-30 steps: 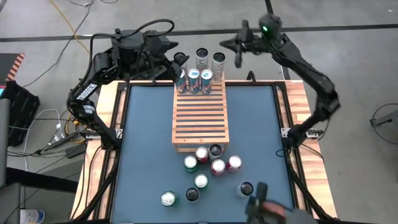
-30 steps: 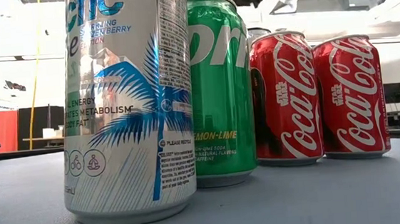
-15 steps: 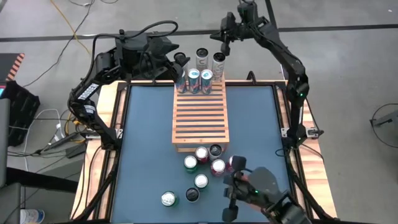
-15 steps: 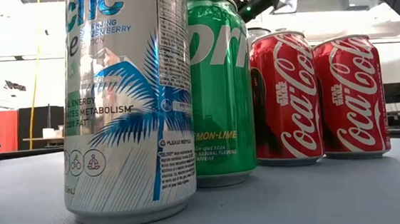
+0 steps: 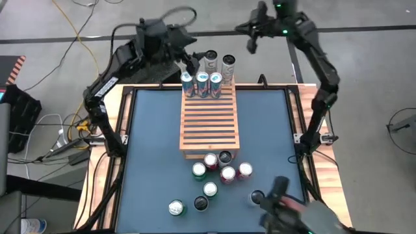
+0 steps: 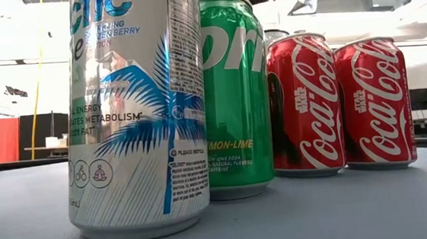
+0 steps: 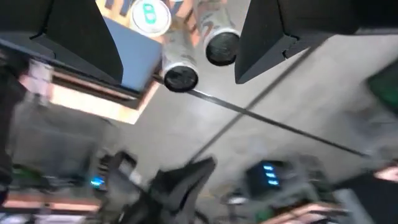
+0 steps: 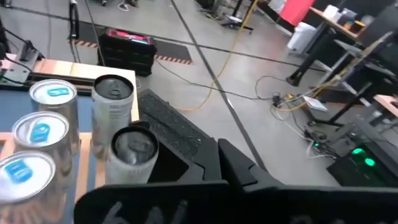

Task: Place canned beverage on shelf
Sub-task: Adjust the soda cans on the shelf

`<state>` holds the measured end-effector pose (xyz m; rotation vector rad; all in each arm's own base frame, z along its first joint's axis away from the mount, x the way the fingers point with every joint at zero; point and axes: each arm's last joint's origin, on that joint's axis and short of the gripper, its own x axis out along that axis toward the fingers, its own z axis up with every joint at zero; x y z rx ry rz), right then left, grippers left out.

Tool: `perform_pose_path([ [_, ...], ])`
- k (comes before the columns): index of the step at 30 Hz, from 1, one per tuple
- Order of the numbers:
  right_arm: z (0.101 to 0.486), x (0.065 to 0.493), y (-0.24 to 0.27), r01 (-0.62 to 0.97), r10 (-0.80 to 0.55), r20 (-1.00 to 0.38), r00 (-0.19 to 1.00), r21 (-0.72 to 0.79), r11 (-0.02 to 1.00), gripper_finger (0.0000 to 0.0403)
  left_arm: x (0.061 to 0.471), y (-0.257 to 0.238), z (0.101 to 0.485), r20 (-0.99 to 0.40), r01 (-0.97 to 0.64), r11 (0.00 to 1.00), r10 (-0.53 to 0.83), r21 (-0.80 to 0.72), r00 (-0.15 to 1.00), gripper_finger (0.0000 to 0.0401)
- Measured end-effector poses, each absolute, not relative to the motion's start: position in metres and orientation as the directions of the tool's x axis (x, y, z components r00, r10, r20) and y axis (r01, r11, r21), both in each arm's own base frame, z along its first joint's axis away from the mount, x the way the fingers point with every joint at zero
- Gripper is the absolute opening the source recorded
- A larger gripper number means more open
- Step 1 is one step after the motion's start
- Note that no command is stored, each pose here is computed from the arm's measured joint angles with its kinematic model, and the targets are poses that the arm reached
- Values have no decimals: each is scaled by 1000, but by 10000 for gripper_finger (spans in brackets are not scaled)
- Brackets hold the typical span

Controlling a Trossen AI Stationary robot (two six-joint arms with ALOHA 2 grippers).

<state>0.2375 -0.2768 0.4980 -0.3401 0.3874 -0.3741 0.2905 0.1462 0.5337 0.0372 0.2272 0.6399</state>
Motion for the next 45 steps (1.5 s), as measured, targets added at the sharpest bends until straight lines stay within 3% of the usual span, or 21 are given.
perform_pose_path([
  [3, 508, 224, -260, 285, -413, -315, 855, -380, 880, 26, 291, 174, 532, -165, -526, 845, 536, 102, 828, 298],
  [11, 504, 205, -236, 228, -359, -468, 807, -314, 922, 112, 298, 230, 502, -230, -356, 913, 396, 199, 889, 298],
  [18, 501, 204, -234, 214, -339, -501, 796, -291, 933, 153, 318, 267, 464, -311, -298, 937, 342, 181, 887, 298],
  [25, 499, 203, -233, 210, -329, -518, 790, -277, 938, 161, 329, 272, 458, -291, -285, 919, 360, 271, 886, 298],
  [32, 496, 202, -236, 210, -329, -528, 783, -274, 938, 161, 331, 283, 441, -365, -292, 933, 352, 210, 862, 298],
  [45, 496, 202, -235, 207, -326, -531, 782, -272, 940, 161, 343, 287, 423, -422, -281, 928, 363, 245, 831, 298],
])
